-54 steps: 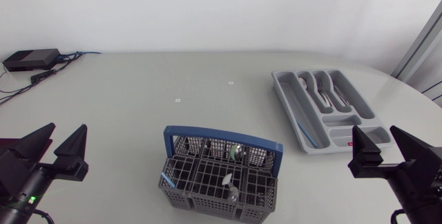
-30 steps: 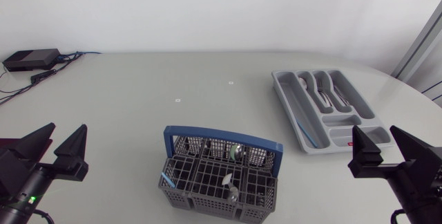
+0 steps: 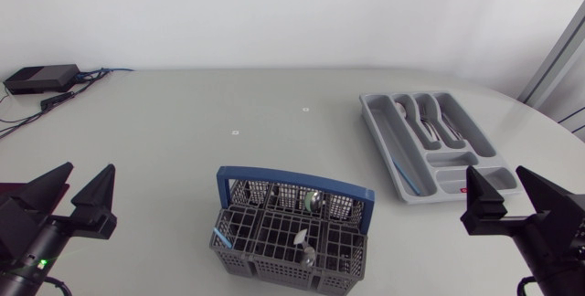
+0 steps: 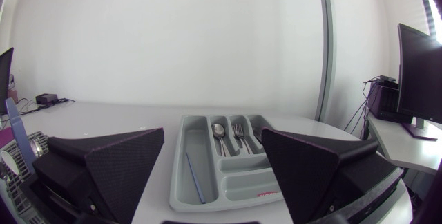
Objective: Unload the cutlery basket into the drawer organizer.
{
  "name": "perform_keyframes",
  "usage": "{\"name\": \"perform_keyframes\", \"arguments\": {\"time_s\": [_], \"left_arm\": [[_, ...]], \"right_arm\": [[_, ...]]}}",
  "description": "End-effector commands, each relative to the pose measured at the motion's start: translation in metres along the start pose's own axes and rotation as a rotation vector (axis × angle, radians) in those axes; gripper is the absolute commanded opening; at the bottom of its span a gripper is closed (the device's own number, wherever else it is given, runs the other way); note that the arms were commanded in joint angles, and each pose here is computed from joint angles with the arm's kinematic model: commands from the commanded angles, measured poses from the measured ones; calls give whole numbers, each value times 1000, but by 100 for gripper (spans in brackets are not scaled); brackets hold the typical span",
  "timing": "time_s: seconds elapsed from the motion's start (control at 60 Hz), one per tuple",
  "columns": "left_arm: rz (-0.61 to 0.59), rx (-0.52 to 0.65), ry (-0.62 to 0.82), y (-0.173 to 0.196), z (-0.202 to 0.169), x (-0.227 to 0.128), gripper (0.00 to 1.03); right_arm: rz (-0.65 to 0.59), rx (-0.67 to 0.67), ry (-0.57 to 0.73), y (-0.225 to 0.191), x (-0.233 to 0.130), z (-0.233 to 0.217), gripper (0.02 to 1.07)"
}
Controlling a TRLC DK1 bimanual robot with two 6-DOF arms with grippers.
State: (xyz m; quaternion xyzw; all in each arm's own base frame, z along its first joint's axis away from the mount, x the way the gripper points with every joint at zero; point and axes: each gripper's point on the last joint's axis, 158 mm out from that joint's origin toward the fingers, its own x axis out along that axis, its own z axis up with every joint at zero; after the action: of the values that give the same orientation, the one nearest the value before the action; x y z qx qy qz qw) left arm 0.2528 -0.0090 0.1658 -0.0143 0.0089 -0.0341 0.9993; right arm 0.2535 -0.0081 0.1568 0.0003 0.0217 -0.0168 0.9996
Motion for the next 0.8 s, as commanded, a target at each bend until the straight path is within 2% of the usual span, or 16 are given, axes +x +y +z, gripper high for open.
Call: {"name": "perform_keyframes", "arguments": {"time_s": [0.0,0.25,0.483,0.783], "left_arm": [[12,-24,1,3,-6,1,99],[16,-20,-10,4,0,0,99],[44,-9,-45,10,26,-6,99],[27,-6,-33,4,58,-7,99]], "right_arm": [[10,5,17,2,1,-9,103],[14,8,9,4,0,-5,103],[42,38,-10,11,-4,20,103],[67,45,40,18,3,44,103]]}}
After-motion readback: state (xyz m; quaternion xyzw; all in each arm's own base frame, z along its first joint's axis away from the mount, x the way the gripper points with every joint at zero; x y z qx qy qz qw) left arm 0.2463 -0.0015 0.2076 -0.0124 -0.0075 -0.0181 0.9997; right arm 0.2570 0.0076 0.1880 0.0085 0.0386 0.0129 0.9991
